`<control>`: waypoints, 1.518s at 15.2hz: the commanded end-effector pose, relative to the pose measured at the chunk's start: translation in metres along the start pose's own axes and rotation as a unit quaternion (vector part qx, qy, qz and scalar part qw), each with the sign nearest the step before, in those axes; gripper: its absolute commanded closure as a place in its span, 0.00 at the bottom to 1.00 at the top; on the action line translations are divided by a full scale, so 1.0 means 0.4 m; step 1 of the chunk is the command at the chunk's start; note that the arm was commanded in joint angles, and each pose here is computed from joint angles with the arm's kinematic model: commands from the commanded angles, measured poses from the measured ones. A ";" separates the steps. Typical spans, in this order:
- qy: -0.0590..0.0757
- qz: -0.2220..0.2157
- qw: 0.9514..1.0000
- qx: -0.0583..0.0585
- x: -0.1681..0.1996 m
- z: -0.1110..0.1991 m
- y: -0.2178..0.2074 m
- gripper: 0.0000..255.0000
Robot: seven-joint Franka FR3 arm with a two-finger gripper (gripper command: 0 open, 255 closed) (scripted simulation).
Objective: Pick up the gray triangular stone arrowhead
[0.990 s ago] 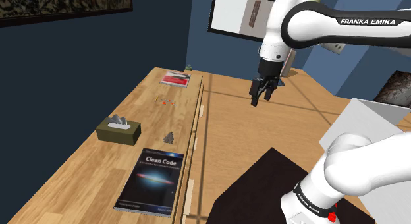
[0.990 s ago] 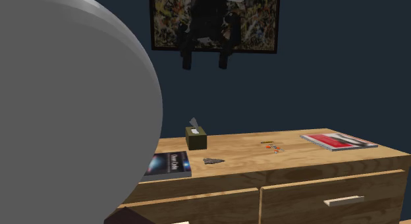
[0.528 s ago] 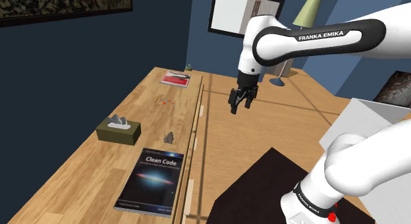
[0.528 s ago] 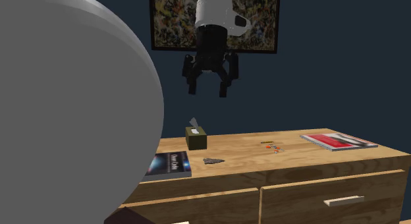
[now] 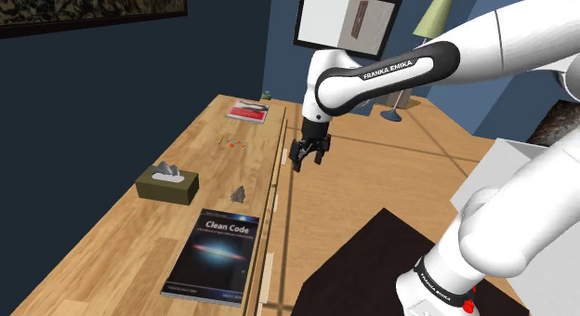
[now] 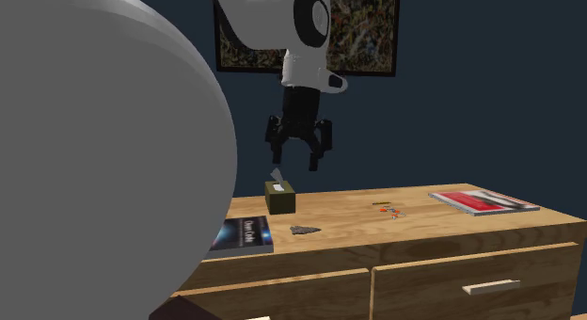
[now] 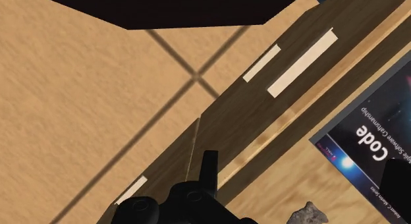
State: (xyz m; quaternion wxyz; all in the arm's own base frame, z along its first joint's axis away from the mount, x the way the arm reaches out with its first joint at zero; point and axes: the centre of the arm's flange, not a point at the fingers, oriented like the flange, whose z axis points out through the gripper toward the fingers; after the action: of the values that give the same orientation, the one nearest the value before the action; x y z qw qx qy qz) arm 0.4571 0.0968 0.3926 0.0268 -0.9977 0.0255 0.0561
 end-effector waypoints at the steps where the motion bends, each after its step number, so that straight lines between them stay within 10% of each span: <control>1: 0.002 0.001 1.000 0.003 0.048 0.048 -0.013 0.00; 23: 0.013 0.008 0.999 0.031 0.530 0.475 -0.250 0.00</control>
State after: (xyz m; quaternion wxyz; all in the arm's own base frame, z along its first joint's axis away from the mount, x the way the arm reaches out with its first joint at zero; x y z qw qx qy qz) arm 0.6472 0.1955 0.1926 0.0561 -0.9969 0.0350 0.0436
